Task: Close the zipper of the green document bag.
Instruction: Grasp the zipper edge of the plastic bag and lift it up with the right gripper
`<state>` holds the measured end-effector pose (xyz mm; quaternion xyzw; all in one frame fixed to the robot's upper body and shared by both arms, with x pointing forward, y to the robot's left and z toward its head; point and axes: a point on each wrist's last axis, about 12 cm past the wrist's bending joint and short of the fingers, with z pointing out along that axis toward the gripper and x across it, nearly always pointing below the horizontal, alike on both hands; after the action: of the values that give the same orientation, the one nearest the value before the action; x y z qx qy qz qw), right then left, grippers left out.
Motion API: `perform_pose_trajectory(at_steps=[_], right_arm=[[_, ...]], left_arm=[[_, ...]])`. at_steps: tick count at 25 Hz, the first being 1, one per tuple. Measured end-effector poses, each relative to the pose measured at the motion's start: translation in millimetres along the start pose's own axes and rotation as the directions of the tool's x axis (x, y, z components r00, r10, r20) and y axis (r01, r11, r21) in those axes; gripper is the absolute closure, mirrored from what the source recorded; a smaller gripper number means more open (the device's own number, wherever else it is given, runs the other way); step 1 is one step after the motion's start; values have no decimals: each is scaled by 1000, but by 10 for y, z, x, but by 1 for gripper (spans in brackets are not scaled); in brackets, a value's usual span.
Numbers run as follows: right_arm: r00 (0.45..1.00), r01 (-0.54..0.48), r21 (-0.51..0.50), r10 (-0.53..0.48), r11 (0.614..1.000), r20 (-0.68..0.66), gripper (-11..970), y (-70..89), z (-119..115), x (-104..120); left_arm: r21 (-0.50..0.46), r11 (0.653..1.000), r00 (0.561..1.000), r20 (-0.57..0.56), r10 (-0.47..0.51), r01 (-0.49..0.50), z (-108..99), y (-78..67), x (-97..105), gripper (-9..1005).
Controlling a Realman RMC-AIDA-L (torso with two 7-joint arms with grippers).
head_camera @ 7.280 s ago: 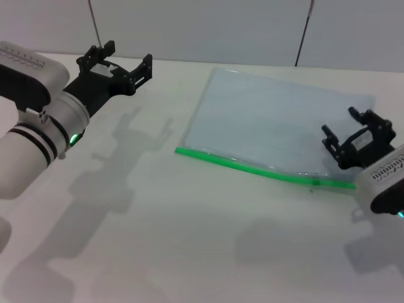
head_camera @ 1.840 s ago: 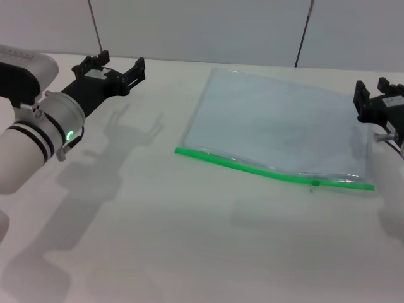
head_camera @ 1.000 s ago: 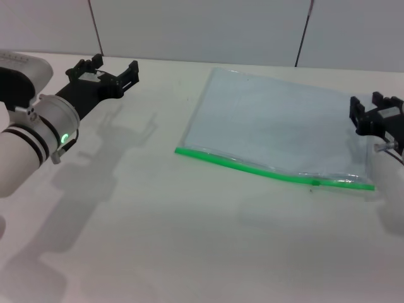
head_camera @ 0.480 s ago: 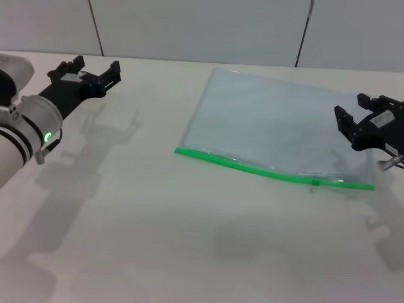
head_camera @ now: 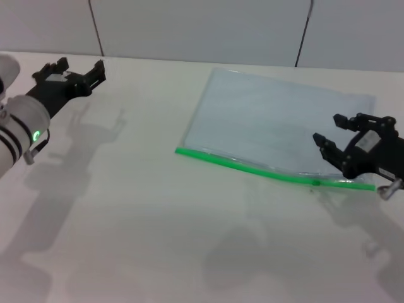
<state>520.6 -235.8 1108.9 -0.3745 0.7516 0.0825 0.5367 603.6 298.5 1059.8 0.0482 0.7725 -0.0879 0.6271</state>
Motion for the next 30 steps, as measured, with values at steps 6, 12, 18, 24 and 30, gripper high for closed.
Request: perform_pose_trajectory(at_steps=[6,12,18,24,30], right_arm=[[991,116,-10,-117,993,-59,488,-54,-121,32],[976,172,-58,-178,983,-128,489,-72,-139,87],[950,262,-68,-270,963,-156,489,-77,-131,105],[931,309,-81,-319,948,-178,484,-43,-123,179],[899,356,-91,-368,930,-237,481,1,-157,297]], left_arm=[[-10,1000,1000,10,-12,12,-17,-4,13,166],[-31,999,1000,2,-22,22,-86,66,68,166],[-43,999,1000,12,-24,25,-76,98,38,166],[-41,999,1000,13,-23,24,-68,90,32,165],[-44,999,1000,10,-22,22,-75,106,36,165]])
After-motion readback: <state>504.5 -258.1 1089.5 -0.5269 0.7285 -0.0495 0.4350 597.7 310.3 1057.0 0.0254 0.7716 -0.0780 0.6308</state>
